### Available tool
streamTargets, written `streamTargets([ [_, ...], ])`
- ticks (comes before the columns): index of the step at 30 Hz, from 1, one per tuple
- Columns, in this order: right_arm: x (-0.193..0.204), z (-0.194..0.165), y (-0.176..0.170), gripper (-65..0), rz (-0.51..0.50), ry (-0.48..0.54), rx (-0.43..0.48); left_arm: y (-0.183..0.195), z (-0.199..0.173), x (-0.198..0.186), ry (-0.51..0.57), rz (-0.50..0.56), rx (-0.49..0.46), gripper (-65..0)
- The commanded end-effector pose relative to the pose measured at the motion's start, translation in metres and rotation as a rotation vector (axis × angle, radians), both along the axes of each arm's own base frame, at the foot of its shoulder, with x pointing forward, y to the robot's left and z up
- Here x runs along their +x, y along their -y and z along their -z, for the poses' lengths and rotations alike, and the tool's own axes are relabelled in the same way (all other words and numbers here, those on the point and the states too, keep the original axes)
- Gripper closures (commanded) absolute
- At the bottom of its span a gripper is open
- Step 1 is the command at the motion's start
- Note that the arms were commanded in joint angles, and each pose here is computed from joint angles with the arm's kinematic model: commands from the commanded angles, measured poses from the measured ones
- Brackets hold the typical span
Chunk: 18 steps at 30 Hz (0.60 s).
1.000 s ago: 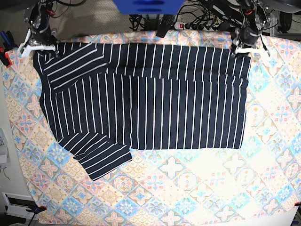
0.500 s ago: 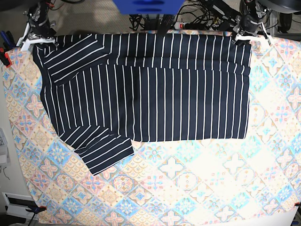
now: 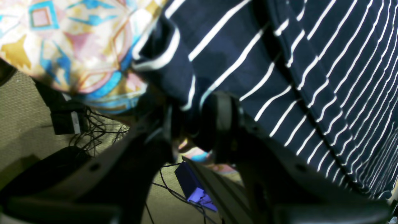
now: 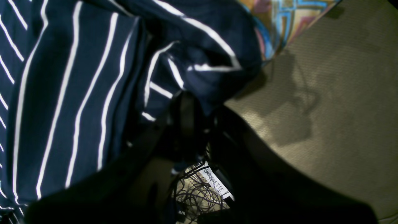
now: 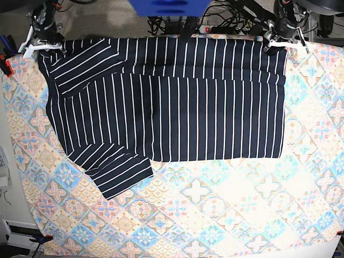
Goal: Fold the T-shirt properly
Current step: 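Drag the shirt with both grippers toward the arms' base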
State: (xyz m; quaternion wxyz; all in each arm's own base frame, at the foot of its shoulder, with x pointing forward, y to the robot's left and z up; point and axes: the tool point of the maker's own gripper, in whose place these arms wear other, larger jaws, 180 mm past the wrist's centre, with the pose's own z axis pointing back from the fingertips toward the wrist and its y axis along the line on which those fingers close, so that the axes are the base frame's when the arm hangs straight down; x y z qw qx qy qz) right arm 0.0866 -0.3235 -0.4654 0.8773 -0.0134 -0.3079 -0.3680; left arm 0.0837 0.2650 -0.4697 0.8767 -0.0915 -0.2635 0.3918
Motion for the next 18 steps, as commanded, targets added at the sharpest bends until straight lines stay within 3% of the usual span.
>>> streamTargets([
  [1, 0.003, -0.012, 0.017, -7.3, 0.001, 0.021, -0.061, -0.004, 0.003, -0.015, -0.060, 0.005, 0.009, -19.6],
  [7, -0.014, -0.020, 0.044, -7.3, 0.048, -0.015, -0.146, 0.005, 0.008, -0.026, -0.121, 0.031, -0.041, -19.9],
  [13, -0.014, -0.018, 0.041, -14.4, 0.045, -0.017, -0.138, 0.001, 0.001, -0.022, -0.104, 0.035, -0.025, -20.0],
  [18, -0.008, -0.011, 0.024, -15.3, 0.003, -0.022, -0.108, 0.012, -0.002, -0.021, -0.129, 0.072, -0.062, -20.0],
])
